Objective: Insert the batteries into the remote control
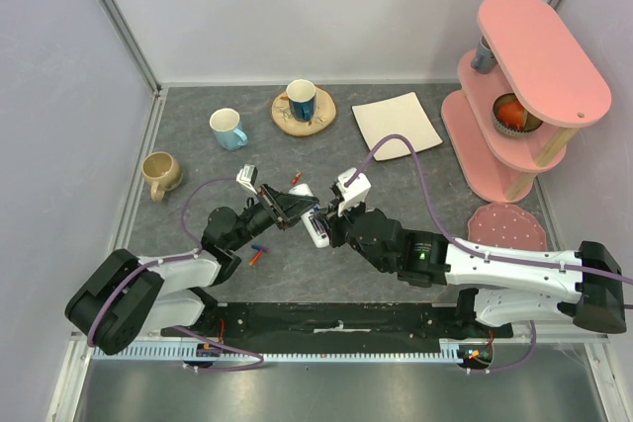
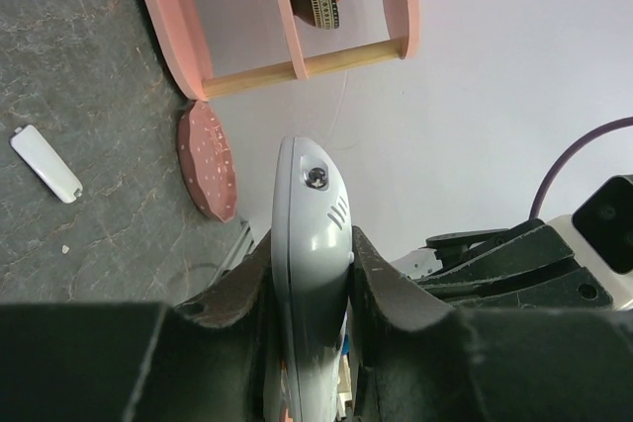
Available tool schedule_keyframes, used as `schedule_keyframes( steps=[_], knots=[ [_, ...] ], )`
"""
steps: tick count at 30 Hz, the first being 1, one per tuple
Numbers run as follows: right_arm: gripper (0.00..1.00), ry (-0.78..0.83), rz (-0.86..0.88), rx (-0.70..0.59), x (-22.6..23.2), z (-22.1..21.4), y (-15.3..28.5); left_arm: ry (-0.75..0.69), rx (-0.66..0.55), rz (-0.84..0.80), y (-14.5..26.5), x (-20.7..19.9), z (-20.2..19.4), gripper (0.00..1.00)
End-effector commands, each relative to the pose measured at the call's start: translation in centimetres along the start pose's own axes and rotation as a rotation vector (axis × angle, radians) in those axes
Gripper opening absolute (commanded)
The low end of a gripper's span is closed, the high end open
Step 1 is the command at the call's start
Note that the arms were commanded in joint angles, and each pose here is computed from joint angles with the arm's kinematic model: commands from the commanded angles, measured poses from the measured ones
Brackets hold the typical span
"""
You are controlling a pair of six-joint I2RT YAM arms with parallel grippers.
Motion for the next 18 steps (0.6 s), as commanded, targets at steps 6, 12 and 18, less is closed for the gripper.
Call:
schedule_keyframes(
  steps=[6,12,18],
  knots=[
    [0.00,0.035,0.005,0.054,0.2,-0.9,0.2,-0.028,0.007,-0.111,-0.6,-3.7,0.1,0.02],
    [0.00,0.054,0.019,0.100,0.3,-1.7,0.4,-0.040,0.005,-0.127,-0.6,-4.3,0.1,0.02],
    [0.00,0.074,0.021,0.178,0.6,-2.5,0.5,-0.056,-0.001,-0.137,-0.6,-4.6,0.2,0.02]
  ],
)
Point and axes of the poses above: each gripper's point midway between its finger pads, its own y axis back along the fingers, its own x axis along the line the jaws close on, z = x × y, the point moved 2 cm from there along y, back along the fingers, and after that the axes turned 6 degrees about y, right-handed, at the moved point
